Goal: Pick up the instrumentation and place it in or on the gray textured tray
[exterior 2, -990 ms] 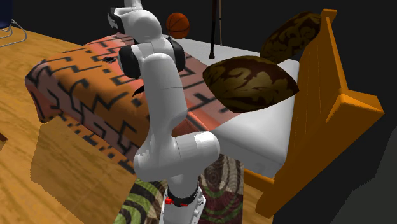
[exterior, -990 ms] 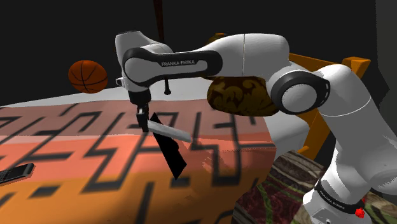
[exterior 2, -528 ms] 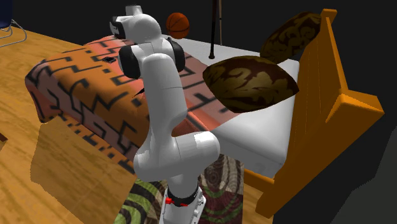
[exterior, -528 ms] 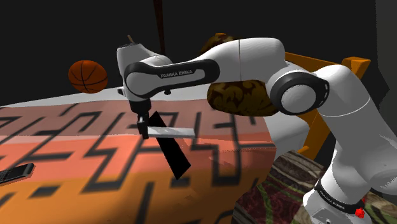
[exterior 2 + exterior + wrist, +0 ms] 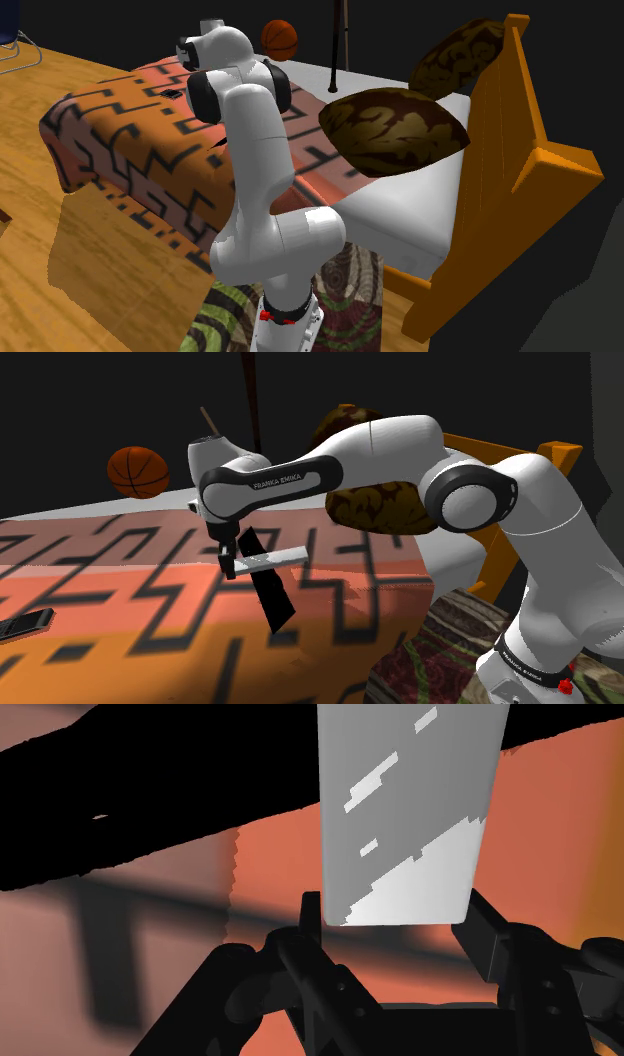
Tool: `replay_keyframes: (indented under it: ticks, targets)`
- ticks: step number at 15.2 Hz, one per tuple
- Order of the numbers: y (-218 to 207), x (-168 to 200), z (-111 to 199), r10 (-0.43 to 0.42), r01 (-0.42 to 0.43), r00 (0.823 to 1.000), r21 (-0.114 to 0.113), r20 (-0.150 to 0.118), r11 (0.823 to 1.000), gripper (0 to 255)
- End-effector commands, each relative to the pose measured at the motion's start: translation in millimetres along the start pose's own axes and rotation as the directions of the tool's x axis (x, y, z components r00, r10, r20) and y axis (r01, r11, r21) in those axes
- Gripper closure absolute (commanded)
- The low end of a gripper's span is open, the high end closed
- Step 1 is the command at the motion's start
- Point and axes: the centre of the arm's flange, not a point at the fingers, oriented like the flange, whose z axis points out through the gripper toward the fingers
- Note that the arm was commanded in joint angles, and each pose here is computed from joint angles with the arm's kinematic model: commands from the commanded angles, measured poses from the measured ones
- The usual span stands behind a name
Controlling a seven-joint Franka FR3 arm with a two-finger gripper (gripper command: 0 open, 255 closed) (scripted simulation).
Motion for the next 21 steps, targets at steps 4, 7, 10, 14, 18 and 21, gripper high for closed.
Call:
replay_keyframes:
  ticks: [4, 7, 10, 14, 18, 21]
  targets:
    - [-0.3, -0.1, 1.2, 0.000, 0.000, 1.000, 0.001, 0.001, 1.000, 255]
    - [-0.1, -0.1, 1.2, 0.000, 0.000, 1.000, 0.001, 0.001, 1.000, 0]
    - [-0.1, -0.2, 1.3, 0.000, 0.000, 1.000, 0.001, 0.001, 1.000, 0]
    - [-0.2, -0.1, -38.4, 0.000, 0.000, 1.000, 0.001, 0.001, 1.000, 0]
    - [-0.2, 0.0, -48.8, 0.000, 0.000, 1.000, 0.001, 0.001, 1.000, 0]
    - [-0.2, 0.0, -48.8, 0.000, 0.000, 1.000, 0.001, 0.001, 1.000, 0]
